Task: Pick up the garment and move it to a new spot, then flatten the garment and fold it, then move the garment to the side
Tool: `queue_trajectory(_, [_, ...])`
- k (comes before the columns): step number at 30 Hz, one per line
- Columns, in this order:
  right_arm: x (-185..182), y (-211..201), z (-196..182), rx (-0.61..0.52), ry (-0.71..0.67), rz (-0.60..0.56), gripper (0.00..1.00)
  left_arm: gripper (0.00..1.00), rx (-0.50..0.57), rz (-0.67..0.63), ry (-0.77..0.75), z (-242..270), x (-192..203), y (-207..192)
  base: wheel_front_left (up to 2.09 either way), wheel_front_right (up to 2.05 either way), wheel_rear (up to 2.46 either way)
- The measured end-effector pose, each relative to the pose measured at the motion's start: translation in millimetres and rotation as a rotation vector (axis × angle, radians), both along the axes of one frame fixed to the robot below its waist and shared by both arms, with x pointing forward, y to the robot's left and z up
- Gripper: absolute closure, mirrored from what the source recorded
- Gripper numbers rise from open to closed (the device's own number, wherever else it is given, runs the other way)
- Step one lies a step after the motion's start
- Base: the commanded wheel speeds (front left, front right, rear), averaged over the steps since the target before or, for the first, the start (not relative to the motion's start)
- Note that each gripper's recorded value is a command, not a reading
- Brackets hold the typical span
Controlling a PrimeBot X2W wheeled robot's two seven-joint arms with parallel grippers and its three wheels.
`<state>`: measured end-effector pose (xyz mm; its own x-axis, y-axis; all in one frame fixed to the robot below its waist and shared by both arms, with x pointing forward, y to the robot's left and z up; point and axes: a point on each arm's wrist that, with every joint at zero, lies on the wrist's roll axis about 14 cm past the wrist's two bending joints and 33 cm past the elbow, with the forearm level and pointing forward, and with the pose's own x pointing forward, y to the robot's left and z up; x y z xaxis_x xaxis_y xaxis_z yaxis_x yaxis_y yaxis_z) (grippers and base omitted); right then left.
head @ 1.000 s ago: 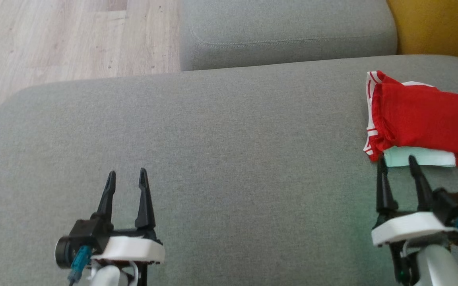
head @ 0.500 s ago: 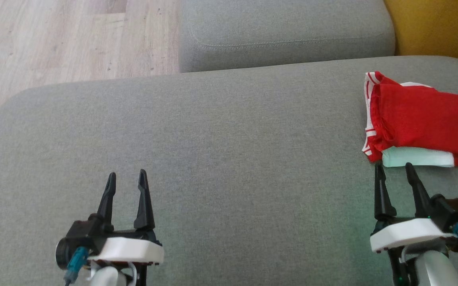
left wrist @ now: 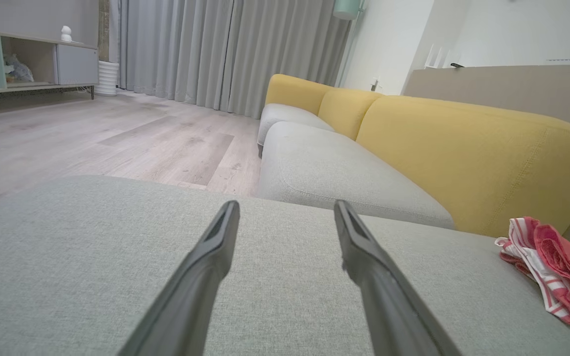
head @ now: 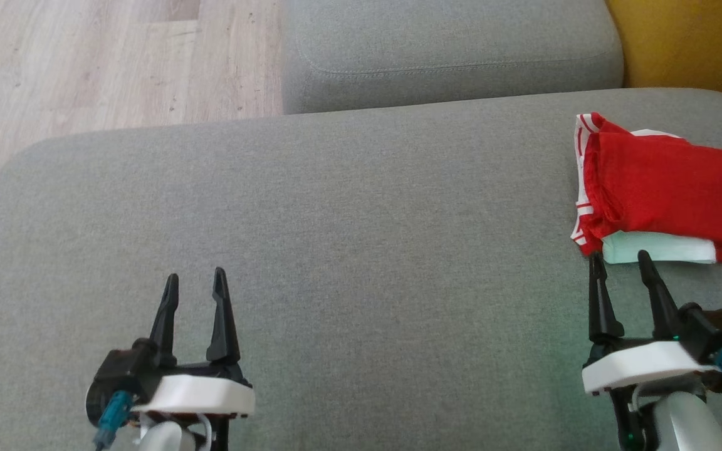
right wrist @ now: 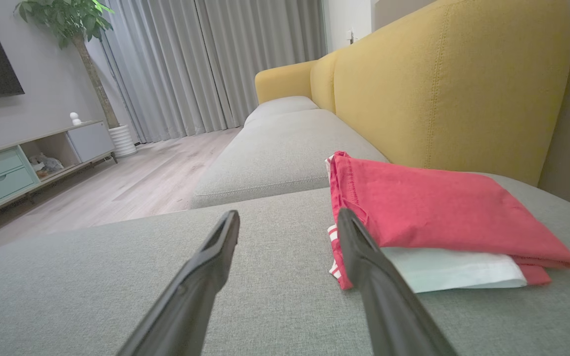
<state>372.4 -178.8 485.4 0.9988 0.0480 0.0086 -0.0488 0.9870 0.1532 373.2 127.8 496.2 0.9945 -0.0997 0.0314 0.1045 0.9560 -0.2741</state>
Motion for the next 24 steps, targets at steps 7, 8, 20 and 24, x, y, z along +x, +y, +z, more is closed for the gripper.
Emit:
queue_trajectory(7, [-0.8,-1.3,0.5,0.007,-0.002,-0.005,0.00,0.00,-0.010,0.001,0.005,-1.1,0.1,0.0,0.00,0.00,0.00])
queue_trajectory(8, [-0.9,-1.2,0.4,0.007,-0.001,-0.005,0.00,0.00,-0.014,0.002,0.006,-1.2,0.2,0.1,0.00,0.00,0.00])
queue_trajectory(20, [-20.0,-3.0,-40.7,0.015,0.131,-0.013,1.00,1.00,-0.020,0.008,0.148,-45.0,-18.9,1.8,0.00,0.00,0.00])
queue_trajectory(24, [-23.8,-5.2,-46.3,0.059,0.154,-0.029,1.00,1.00,-0.056,0.019,0.178,-51.3,-22.4,3.8,0.00,0.00,0.00])
